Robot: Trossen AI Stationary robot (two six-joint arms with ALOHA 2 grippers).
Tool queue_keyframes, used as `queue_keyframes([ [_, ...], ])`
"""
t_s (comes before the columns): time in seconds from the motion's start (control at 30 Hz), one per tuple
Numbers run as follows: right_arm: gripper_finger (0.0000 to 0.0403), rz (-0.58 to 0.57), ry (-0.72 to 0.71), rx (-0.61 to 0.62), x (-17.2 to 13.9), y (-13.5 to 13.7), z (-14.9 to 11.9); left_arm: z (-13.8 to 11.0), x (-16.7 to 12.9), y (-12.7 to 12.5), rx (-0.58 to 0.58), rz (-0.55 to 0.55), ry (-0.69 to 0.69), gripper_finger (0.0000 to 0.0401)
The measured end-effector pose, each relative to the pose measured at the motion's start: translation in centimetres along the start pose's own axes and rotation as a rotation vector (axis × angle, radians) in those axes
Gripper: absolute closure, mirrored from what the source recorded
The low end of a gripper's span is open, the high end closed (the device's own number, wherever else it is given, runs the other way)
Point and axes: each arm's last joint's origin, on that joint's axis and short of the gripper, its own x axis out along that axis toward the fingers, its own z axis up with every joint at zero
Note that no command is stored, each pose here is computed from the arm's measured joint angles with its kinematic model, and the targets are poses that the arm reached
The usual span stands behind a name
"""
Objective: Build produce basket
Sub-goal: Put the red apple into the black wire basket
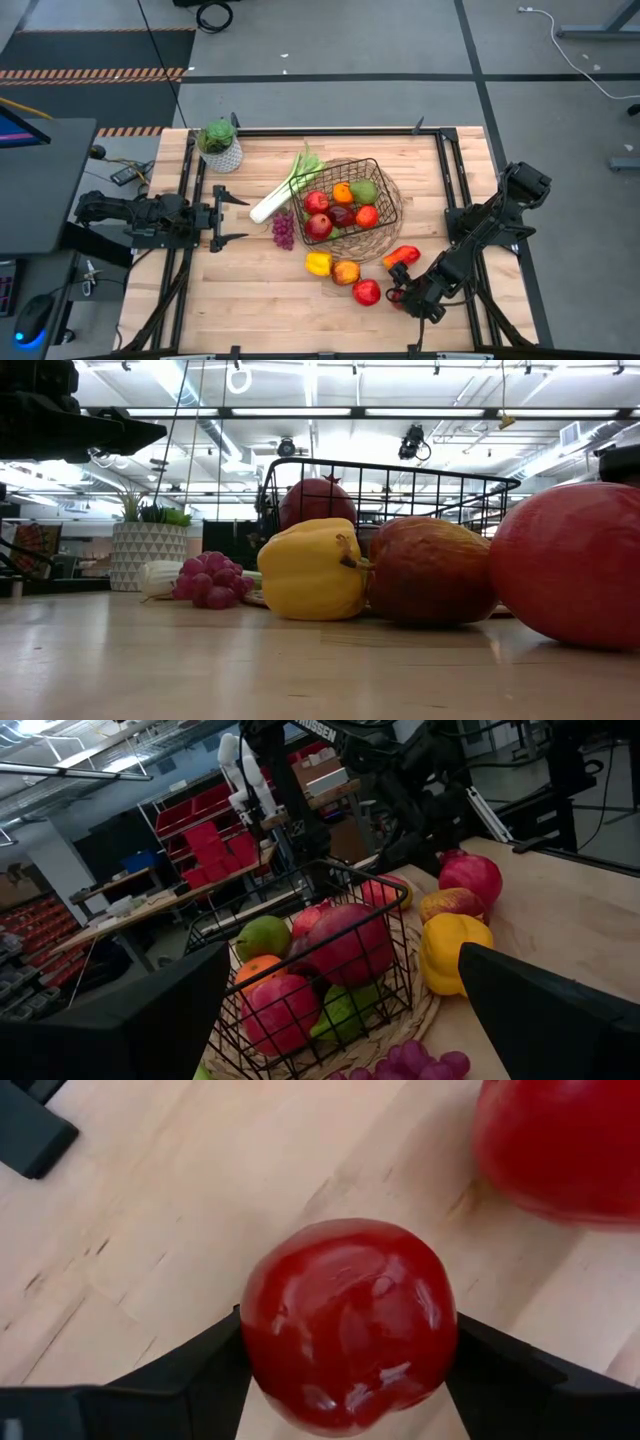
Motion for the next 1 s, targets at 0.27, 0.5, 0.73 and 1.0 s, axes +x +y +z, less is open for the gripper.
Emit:
queue_keyframes([
  [0.27, 0.0112, -0.021, 0.048, 0.030, -2.6, -1.0, 2.0, 0.0, 0.0, 0.0, 0.000, 0.000, 0.000, 0.0001],
  [0.5, 0.0109, -0.056, 0.106, 0.111, -6.0, -3.0, 4.6, 0.0, 0.0, 0.0, 0.000, 0.000, 0.000, 0.0001],
  [0.73, 0.0109, -0.062, 0.073, 0.164, -8.8, -4.8, 6.8, 0.0, 0.0, 0.0, 0.000, 0.000, 0.000, 0.0001],
  [1.0, 0.0110, 0.069, -0.161, 0.187, -14.0, -5.5, 8.6, 0.0, 0.0, 0.0, 0.000, 0.000, 0.000, 0.0001],
])
